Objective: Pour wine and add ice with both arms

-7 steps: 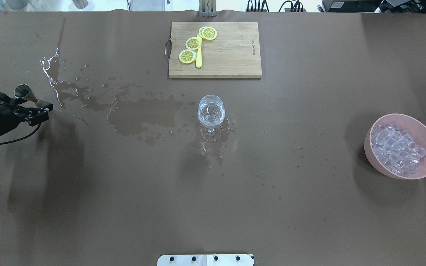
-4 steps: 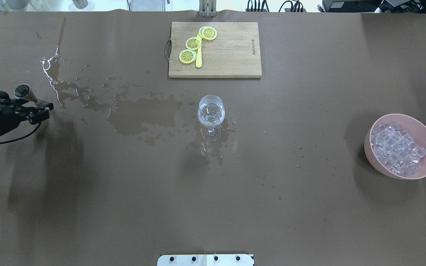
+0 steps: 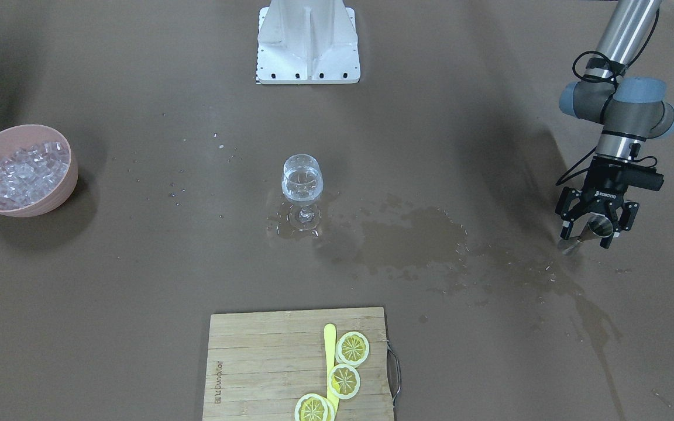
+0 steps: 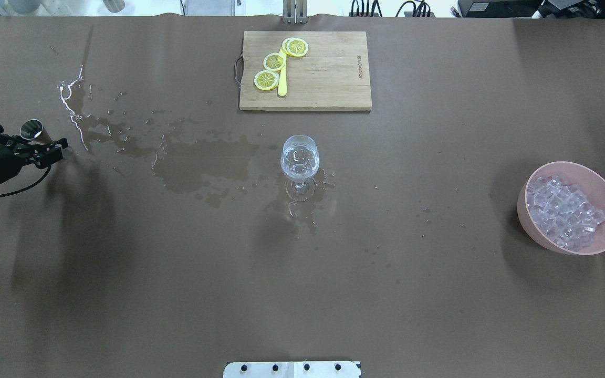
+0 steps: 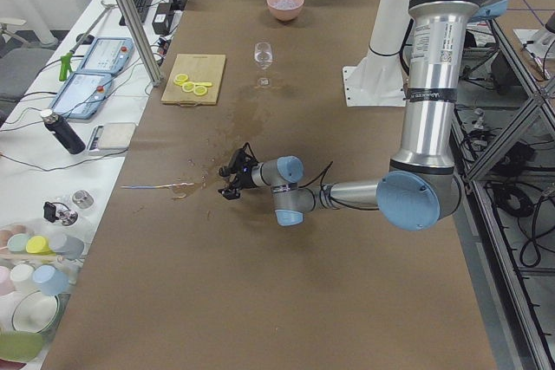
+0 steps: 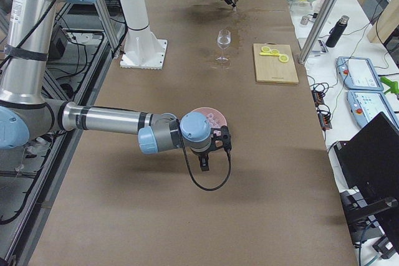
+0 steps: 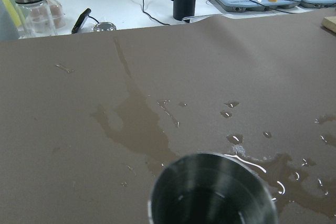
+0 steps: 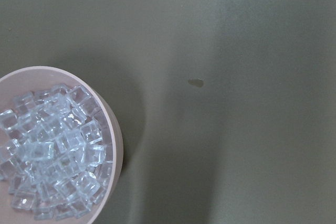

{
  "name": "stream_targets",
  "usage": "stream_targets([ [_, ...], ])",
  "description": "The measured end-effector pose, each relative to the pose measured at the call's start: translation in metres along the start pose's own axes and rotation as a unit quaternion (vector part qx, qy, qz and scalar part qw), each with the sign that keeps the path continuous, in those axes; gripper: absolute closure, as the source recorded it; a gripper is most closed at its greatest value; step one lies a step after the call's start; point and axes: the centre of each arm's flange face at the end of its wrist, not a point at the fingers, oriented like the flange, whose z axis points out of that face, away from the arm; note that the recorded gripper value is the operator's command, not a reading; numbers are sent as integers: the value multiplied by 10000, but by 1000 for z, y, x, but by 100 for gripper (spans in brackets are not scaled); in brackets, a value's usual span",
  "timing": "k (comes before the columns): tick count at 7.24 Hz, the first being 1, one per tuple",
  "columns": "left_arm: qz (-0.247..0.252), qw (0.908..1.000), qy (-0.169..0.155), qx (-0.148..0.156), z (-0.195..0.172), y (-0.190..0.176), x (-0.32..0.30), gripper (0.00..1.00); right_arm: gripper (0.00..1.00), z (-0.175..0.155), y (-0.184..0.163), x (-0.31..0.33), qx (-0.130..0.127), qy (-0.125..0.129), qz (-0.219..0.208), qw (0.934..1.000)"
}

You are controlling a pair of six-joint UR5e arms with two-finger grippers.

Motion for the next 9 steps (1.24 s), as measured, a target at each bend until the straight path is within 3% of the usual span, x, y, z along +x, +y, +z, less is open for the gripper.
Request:
stream_targets([
  [2,-39,10000,-7,23,0,-3,-1,47,0,0,0,0,0,6,0,10000],
  [5,-45,10000,25,28,-2,-4,0,76,0,0,-1,0,-1,9,1,10000],
  [6,-48,10000,39,20,-4,-5,0,97,0,0,-1,0,-2,9,3,10000],
  [9,-78,9998,165,11,-12,-6,2,100,0,0,-1,0,-3,7,9,10000],
])
